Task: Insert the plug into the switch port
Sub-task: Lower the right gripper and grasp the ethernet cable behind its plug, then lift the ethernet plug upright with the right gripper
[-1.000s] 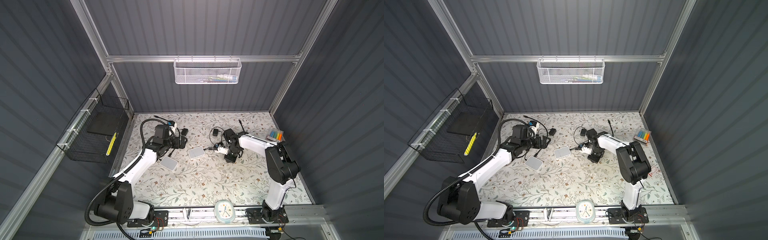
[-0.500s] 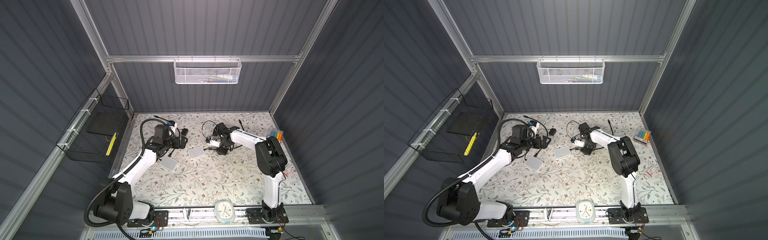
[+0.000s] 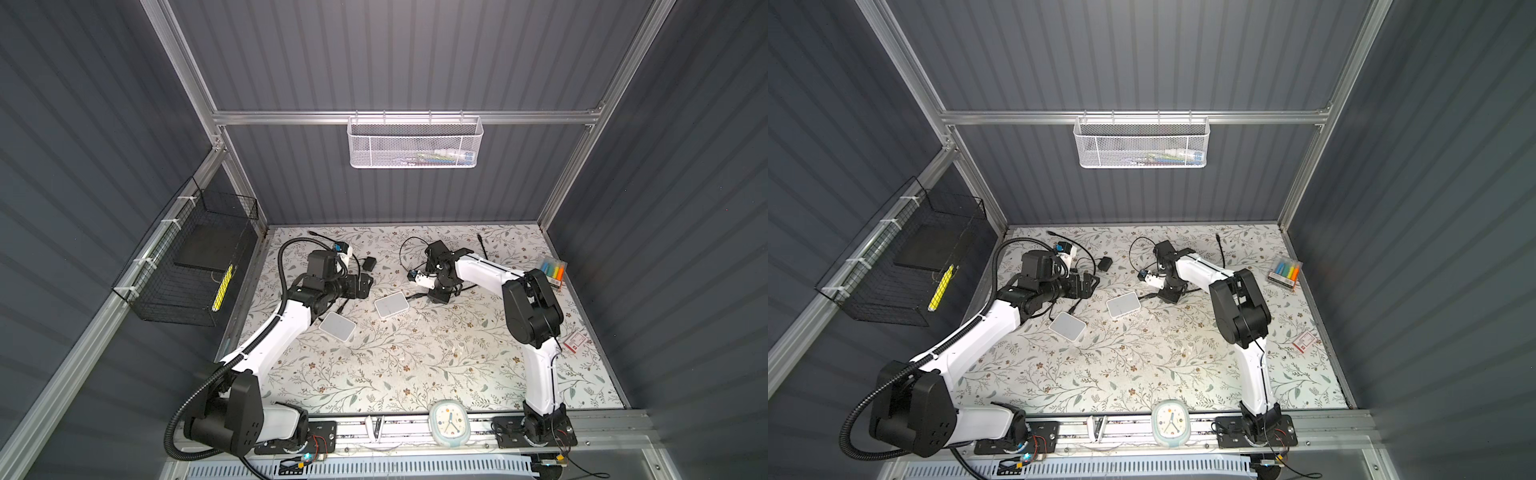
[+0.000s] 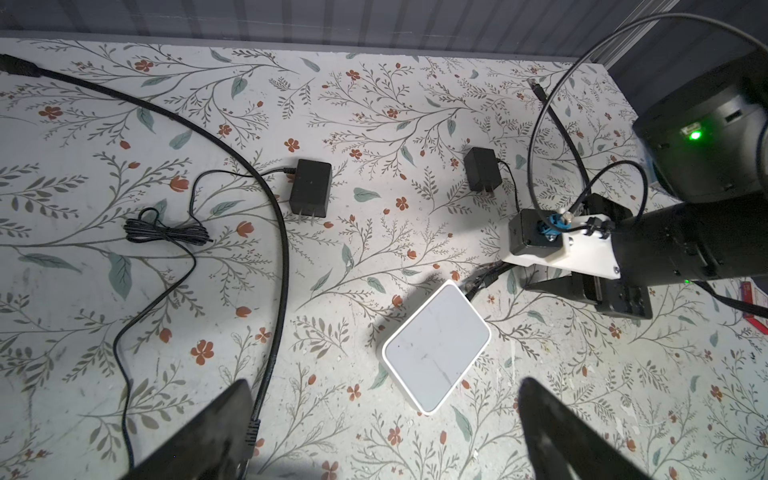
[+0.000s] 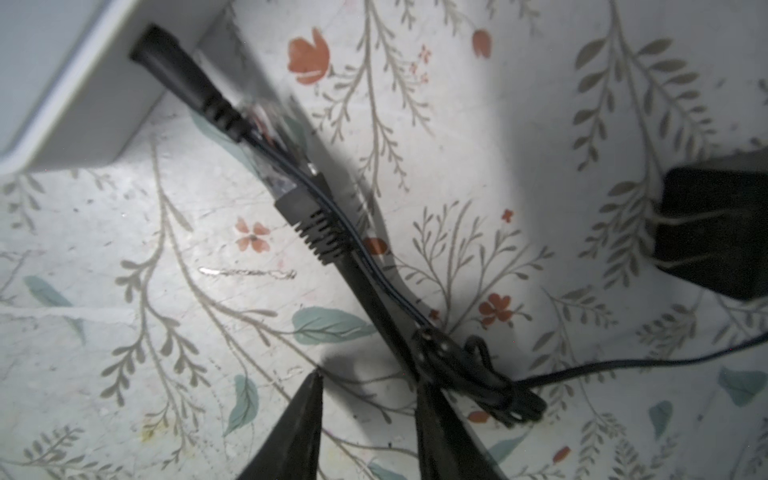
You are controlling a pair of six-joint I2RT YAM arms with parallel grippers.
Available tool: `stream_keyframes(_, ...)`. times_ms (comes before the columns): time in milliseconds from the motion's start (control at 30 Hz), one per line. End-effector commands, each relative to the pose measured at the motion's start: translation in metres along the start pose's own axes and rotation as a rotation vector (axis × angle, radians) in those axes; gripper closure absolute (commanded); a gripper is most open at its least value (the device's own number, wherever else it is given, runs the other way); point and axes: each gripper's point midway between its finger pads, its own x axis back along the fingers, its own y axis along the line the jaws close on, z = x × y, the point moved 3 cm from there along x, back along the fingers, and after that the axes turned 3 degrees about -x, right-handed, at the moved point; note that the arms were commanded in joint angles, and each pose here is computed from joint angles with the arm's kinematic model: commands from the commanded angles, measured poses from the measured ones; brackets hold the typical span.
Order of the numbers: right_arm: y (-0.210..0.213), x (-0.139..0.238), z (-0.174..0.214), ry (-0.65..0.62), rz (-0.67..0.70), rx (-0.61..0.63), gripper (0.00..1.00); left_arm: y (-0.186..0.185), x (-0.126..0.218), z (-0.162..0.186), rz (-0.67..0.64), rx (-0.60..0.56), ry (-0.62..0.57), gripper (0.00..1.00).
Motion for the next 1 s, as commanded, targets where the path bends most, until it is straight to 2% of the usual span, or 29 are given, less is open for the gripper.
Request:
stream_keyframes(0, 0.004, 0.012, 0.002, -0.003, -0.009, 0.019, 0.6, 0.004, -0.002, 0.002, -0.018, -0.015, 0.018, 0.0)
stream_keyframes(267, -0.005, 0.02, -0.001, -0.015, 0.036, 0.042, 0.6, 0.002, -0.008, 0.0, 0.005, -0.01, 0.025, 0.0)
stream_keyframes(967, -0.005, -0.015, 0.003, 0.006, -0.039, 0.031, 0.62, 0.003, -0.005, -0.002, -0.012, -0.02, 0.035, 0.0)
